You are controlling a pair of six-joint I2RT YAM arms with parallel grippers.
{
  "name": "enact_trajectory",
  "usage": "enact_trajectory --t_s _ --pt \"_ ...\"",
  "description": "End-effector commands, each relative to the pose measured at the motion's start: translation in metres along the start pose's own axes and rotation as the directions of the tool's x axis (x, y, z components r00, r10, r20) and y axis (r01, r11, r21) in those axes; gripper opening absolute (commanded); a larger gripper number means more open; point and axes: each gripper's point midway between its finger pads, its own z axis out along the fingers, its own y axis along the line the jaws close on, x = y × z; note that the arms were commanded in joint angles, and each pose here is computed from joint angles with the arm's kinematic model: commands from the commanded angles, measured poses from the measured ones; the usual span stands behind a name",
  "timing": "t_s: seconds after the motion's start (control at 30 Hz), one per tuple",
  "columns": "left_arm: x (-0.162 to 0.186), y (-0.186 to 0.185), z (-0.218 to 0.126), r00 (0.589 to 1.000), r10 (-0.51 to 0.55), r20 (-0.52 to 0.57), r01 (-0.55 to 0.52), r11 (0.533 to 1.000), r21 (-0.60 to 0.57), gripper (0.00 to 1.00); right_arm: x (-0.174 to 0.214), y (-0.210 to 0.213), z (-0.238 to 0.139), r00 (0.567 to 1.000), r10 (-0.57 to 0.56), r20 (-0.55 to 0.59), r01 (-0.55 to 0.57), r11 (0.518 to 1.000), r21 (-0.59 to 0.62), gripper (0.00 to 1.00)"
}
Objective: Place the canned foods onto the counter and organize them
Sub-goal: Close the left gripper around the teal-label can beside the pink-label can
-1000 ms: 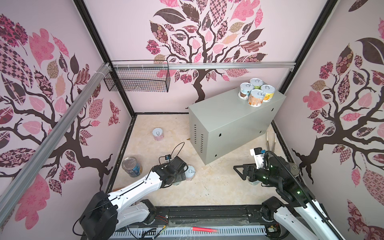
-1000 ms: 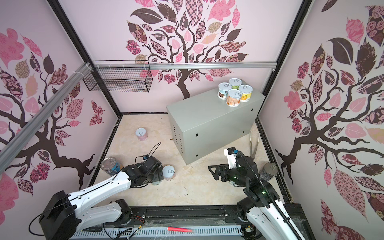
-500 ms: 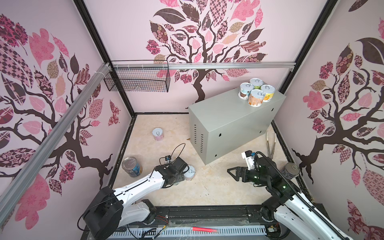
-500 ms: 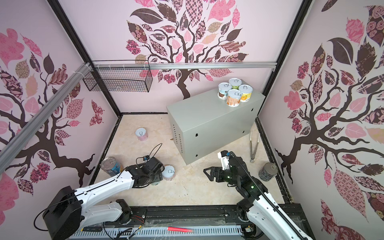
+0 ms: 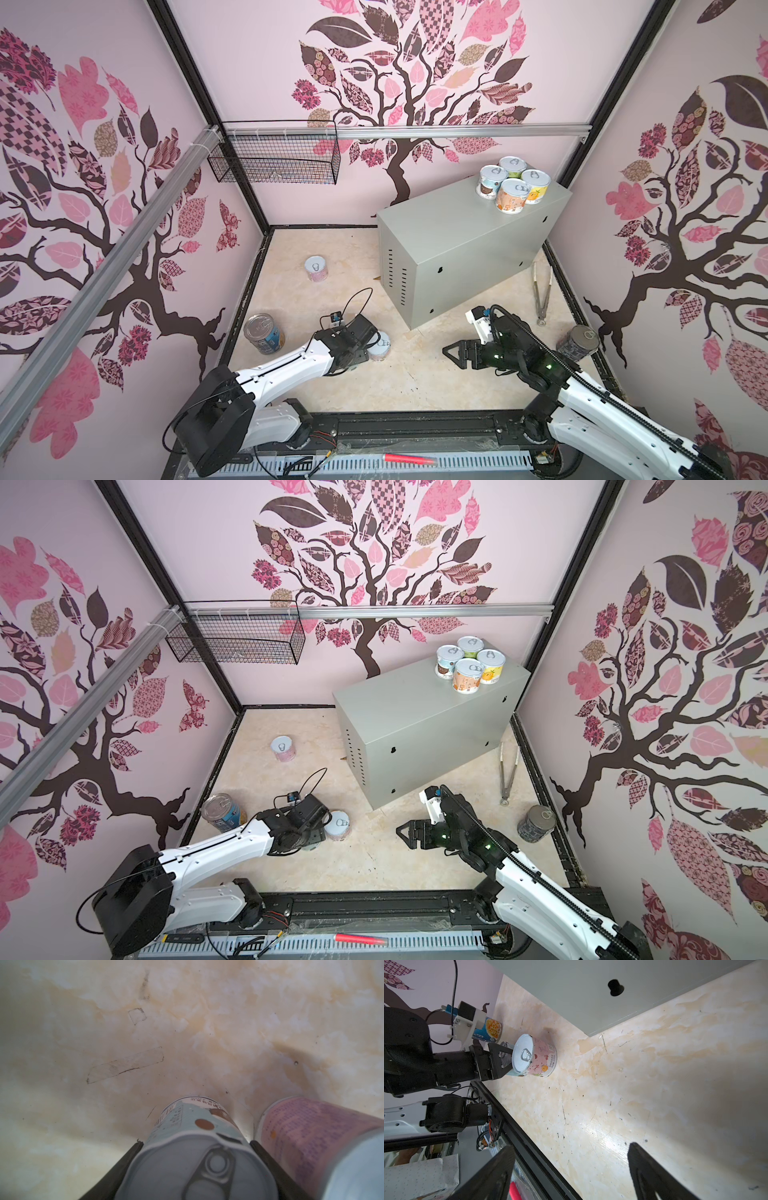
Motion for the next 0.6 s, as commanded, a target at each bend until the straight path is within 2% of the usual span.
enact_trajectory --t_s 0.0,0.13,0.57 --pt "0.005 0.015 0.000 1.000 0.010 -0.011 -0.010 0.999 -0.050 0.61 -0.009 0.007 -0.002 0.999 -0.026 0.023 0.026 1.000 -0.007 0.88" --pt "0.002 0.014 -0.011 1.000 0.029 -0.006 -0.029 0.999 -0.028 0.56 -0.011 0.004 -0.002 0.999 -0.029 0.037 0.029 1.000 0.010 0.89" --pt "-0.037 0.003 -0.094 0.987 0.105 0.124 -0.121 0.984 0.130 0.55 -0.022 0.000 0.003 0.999 -0.034 0.042 0.031 0.998 0.059 0.89"
